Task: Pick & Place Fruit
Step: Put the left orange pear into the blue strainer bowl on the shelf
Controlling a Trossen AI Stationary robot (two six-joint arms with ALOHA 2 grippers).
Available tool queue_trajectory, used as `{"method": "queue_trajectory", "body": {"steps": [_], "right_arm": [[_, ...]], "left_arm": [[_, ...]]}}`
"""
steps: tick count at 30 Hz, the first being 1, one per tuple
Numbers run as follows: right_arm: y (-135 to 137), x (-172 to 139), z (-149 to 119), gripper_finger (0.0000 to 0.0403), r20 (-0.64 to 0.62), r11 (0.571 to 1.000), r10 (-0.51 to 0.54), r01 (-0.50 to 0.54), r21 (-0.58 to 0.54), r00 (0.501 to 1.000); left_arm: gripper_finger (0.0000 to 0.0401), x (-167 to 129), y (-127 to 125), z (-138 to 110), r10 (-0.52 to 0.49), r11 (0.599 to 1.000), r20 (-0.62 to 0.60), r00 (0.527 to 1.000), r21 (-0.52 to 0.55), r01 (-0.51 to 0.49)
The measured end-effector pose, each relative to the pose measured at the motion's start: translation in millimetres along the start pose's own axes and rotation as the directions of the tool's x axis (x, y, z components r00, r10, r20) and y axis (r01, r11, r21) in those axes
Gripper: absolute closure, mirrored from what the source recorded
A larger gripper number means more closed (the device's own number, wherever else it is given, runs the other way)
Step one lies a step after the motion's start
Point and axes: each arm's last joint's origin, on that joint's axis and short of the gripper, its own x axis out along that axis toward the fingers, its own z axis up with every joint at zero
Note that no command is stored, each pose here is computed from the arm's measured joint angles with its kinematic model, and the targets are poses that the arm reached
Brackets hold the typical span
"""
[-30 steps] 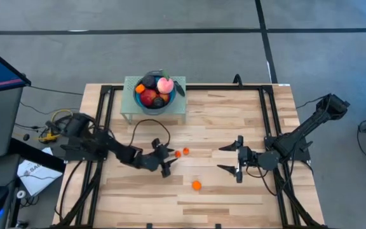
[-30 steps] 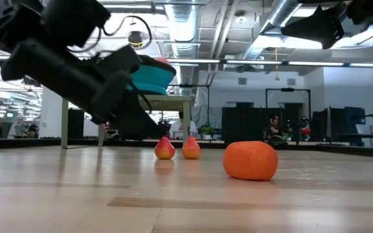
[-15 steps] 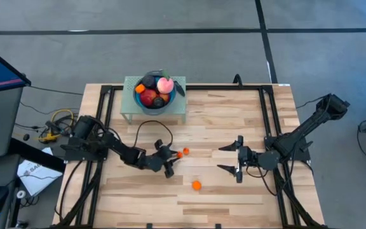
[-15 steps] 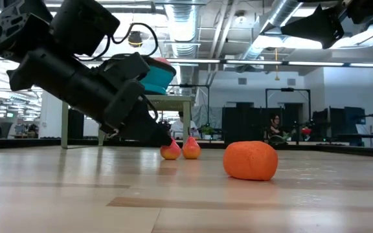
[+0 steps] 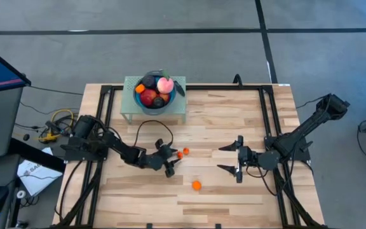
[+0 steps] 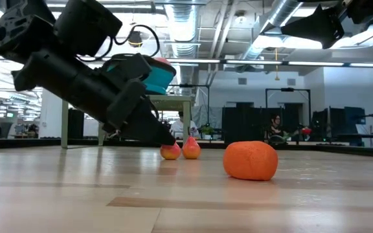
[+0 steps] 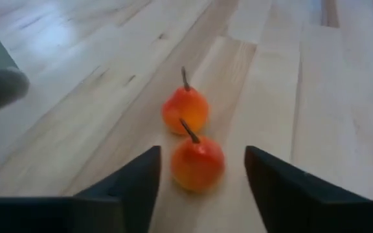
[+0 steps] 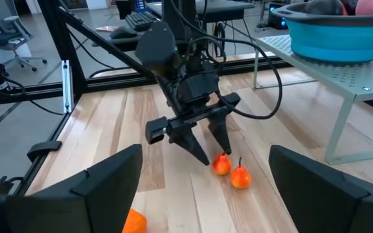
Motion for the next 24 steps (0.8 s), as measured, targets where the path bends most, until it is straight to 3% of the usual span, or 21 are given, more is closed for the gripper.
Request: {"method": "queue_trajectory", "body": {"steps": [4,7,24], "right_arm": [[0.0,0.0,0.0,0.0072,0.0,1.0,0.0,0.0,0.0,1.0],[0.0,0.0,0.0,0.0072,0.0,1.0,0.0,0.0,0.0,1.0],[-0.1,0.1,0.0,0.0072,0.0,1.0,-0.001,0.001,-0.002,1.0]], "left_arm": [[0.0138,4.7,6.8,3.5,0.021,0.999,0.007,1.0,-0.039,-0.021],[0.0131,5.7,8.1,4.6,0.023,0.999,0.011,1.0,-0.038,-0.022],[0.0221,5.5,5.7,5.2,-0.022,1.0,0.001,1.0,0.001,0.022]]}}
